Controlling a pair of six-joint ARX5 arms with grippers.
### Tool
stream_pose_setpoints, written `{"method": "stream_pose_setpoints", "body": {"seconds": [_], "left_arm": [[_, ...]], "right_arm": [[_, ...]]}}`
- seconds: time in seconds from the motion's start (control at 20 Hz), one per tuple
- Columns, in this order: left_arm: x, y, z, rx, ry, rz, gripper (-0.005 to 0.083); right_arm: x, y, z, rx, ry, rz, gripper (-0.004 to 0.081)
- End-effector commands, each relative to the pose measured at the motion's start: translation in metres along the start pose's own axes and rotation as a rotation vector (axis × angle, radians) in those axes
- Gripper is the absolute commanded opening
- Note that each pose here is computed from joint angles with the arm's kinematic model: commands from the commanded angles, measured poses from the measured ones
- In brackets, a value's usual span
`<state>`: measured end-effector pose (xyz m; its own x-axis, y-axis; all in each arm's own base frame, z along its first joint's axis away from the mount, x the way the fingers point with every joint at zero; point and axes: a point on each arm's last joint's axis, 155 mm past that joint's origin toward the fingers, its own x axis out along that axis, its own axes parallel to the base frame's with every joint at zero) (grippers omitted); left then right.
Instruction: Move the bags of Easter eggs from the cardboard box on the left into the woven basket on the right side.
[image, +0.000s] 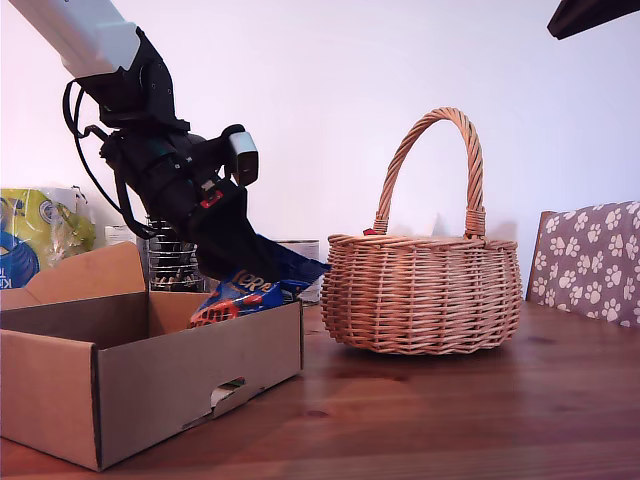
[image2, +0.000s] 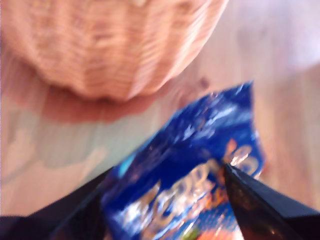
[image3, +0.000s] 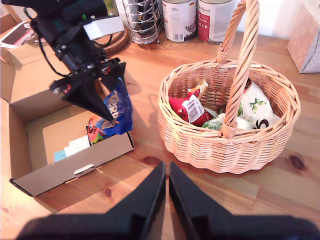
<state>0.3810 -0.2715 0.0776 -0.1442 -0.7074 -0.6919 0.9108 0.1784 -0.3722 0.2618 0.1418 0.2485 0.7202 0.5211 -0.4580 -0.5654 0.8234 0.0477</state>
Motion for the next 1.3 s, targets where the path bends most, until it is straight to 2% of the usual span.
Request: {"method": "stream_pose_setpoints", "body": {"seconds": [0.0, 0.1, 0.2, 0.3, 0.6, 0.9, 1.15, 1.25], "left_arm": [[0.003, -0.004, -0.004, -0.011, 0.006, -0.022, 0.0268], [0.002, -0.004, -0.005, -0.017, 0.007, -0.022, 0.0142], [0.001, -0.002, -0.007, -0.019, 0.011, -0.015, 0.0086], [-0.001, 0.001, -0.007, -0.017, 0.006, -0.008, -0.0031], [-0.018, -0.001, -0.004, -0.050, -0.018, -0.029, -0.0021], [-0.075, -0.012, 0.041, -0.207, -0.174, -0.092, -0.0021], [-0.080, -0.017, 0.035, -0.258, -0.134, -0.093, -0.0021], [-0.081, -0.019, 0.040, -0.253, -0.160, -0.110, -0.0021]], "right_arm": [[0.004, -0.001, -0.005, 0.005, 0.009, 0.000, -0.0006], [0.004, -0.001, -0.005, 0.005, 0.007, 0.000, -0.0006], [0.004, -0.001, -0.005, 0.007, 0.008, 0.000, -0.0006], [0.004, -0.001, -0.005, 0.007, 0.008, 0.000, -0.0006], [0.005, -0.001, -0.005, 0.008, 0.011, 0.000, -0.0006], [0.005, -0.001, -0.006, 0.008, 0.011, 0.000, -0.0006], [0.005, -0.001, -0.006, 0.008, 0.012, 0.000, -0.0006], [0.005, -0.001, -0.006, 0.008, 0.012, 0.000, -0.0005]]}}
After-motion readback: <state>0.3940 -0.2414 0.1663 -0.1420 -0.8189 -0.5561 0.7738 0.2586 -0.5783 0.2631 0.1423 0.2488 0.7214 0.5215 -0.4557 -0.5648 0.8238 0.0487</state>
